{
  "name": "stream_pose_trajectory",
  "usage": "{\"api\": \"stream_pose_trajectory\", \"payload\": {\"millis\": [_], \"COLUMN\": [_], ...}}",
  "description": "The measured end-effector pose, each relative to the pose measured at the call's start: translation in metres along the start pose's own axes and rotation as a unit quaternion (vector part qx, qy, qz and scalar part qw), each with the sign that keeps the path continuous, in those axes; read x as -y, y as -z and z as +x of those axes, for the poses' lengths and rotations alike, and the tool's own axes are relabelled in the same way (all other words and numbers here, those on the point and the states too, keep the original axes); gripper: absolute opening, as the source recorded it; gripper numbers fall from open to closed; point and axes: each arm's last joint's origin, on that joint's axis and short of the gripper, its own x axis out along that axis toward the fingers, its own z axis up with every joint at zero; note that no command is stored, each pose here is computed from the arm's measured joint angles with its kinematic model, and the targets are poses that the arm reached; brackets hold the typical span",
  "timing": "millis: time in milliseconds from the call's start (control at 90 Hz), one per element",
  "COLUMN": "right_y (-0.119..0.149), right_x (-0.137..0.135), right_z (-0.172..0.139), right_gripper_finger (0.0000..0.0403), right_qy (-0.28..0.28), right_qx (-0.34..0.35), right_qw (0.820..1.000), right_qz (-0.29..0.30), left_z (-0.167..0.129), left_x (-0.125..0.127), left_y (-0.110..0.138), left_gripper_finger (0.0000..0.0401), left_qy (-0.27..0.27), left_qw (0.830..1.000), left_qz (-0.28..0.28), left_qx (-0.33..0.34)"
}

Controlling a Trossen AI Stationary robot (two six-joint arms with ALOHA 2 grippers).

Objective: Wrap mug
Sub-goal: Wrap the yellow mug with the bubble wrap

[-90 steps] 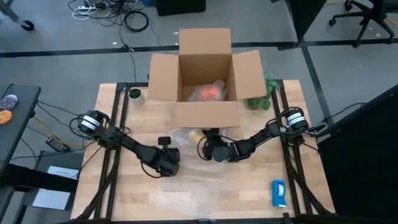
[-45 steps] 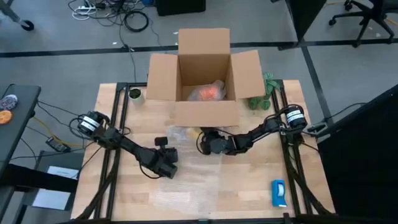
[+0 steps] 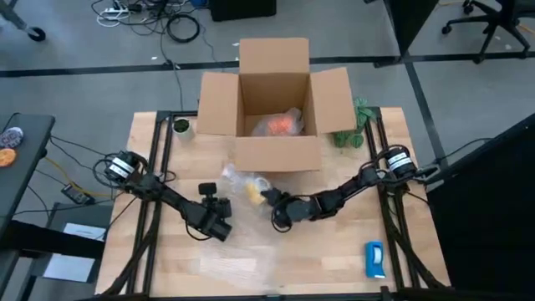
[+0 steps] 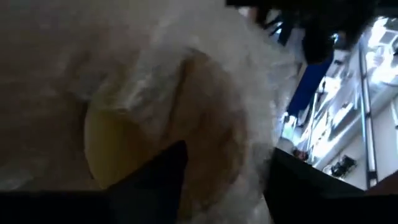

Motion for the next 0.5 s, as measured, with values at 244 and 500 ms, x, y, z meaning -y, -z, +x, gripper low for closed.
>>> {"api": "stream_pose_trajectory", "payload": {"millis": [244, 500], "right_y": [-0.011, -0.027], "right_x": [0.012, 0.010], "right_z": [-0.007, -0.031], "right_gripper_finger": [0.0181, 0.0181], "right_qy": [0.024, 0.074], "right_qx": [-0.030, -0.080], "right_qw": [0.994, 0.910], "right_qz": [0.106, 0.399], "left_z": [0.000, 0.000], "left_x": [0.000, 0.000], "left_y": [0.000, 0.000], "left_gripper_finger": [0.0000, 0.0000], "left_qy": [-0.001, -0.004], "left_qw": [1.000, 1.000], "left_qz": [-0.010, -0.013], "left_qx": [0.000, 0.006]}}
